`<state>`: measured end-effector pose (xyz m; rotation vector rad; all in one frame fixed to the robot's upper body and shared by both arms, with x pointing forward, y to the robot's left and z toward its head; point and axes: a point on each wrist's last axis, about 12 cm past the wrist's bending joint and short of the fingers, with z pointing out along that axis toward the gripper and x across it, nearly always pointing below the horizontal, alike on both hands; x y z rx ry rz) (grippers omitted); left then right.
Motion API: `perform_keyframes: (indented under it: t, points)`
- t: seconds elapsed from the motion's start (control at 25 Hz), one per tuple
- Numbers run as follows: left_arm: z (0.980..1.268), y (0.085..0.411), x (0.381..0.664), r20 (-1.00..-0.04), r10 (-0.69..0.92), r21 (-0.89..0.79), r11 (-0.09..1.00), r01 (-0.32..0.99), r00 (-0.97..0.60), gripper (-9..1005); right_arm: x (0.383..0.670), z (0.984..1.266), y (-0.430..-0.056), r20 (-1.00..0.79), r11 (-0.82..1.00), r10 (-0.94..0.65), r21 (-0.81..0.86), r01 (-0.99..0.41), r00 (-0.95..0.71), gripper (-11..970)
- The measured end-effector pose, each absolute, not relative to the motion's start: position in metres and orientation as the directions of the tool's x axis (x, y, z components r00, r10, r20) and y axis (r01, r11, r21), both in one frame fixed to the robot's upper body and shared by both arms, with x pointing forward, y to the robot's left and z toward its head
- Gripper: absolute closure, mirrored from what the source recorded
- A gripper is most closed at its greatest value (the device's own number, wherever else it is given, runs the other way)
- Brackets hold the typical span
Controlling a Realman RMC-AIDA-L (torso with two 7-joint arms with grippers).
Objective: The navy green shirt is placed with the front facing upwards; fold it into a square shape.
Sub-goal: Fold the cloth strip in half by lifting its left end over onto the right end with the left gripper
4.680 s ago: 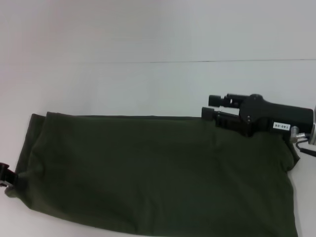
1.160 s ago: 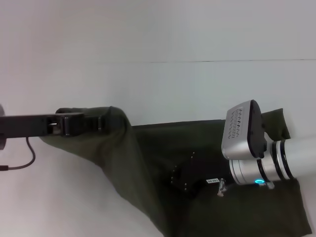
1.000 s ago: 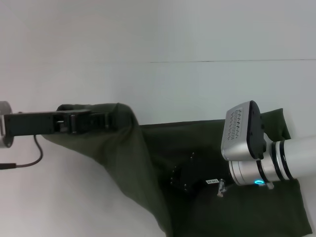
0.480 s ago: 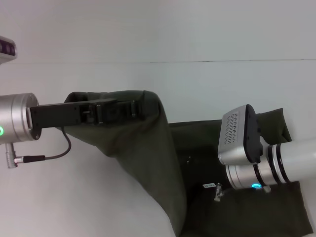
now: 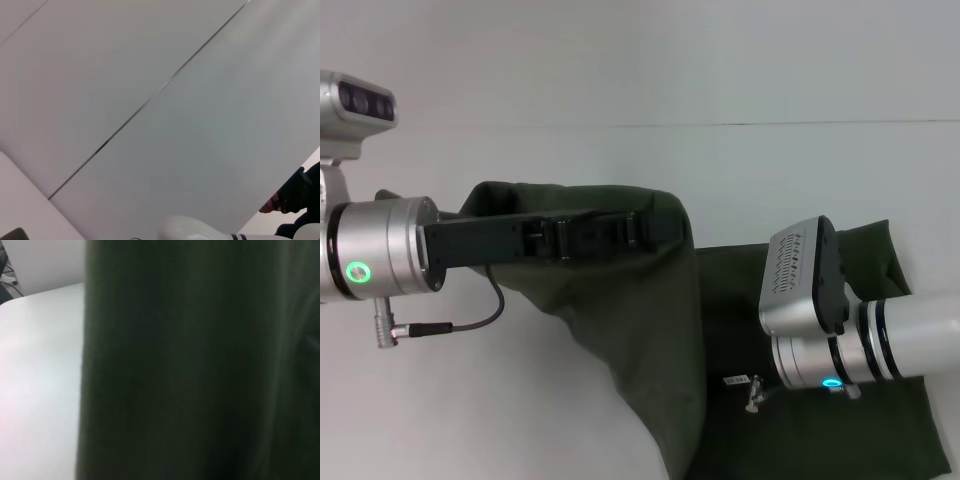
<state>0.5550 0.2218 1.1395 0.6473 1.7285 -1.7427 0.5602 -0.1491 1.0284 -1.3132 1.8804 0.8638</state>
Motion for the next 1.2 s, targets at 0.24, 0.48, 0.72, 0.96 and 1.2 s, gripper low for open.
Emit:
perform_keyframes:
  t: [0.24, 0.48, 0.72, 0.96, 1.2]
  points:
    - [1.139, 0.219, 0.555, -0.707, -0.072, -0.706, 0.016, 0.708, -0.704, 958, 0.56, 1.03, -0.144, -0.837, 0.268, -0.481, 0.144, -0.953, -0.262, 865]
    - [1.14, 0.219, 0.555, -0.711, -0.083, -0.702, 0.012, 0.712, -0.699, 958, 0.562, 1.036, -0.137, -0.853, 0.26, -0.451, 0.156, -0.953, -0.263, 854]
    - [1.141, 0.219, 0.555, -0.712, -0.085, -0.7, 0.008, 0.714, -0.697, 957, 0.564, 1.041, -0.129, -0.864, 0.242, -0.437, 0.157, -0.958, -0.252, 844]
    - [1.14, 0.219, 0.555, -0.712, -0.085, -0.7, 0.009, 0.714, -0.697, 957, 0.564, 1.044, -0.125, -0.873, 0.236, -0.415, 0.168, -0.957, -0.255, 834]
    - [1.139, 0.216, 0.553, -0.713, -0.068, -0.699, 0.003, 0.715, -0.698, 957, 0.562, 1.038, -0.131, -0.872, 0.285, -0.389, 0.194, -0.939, -0.298, 823]
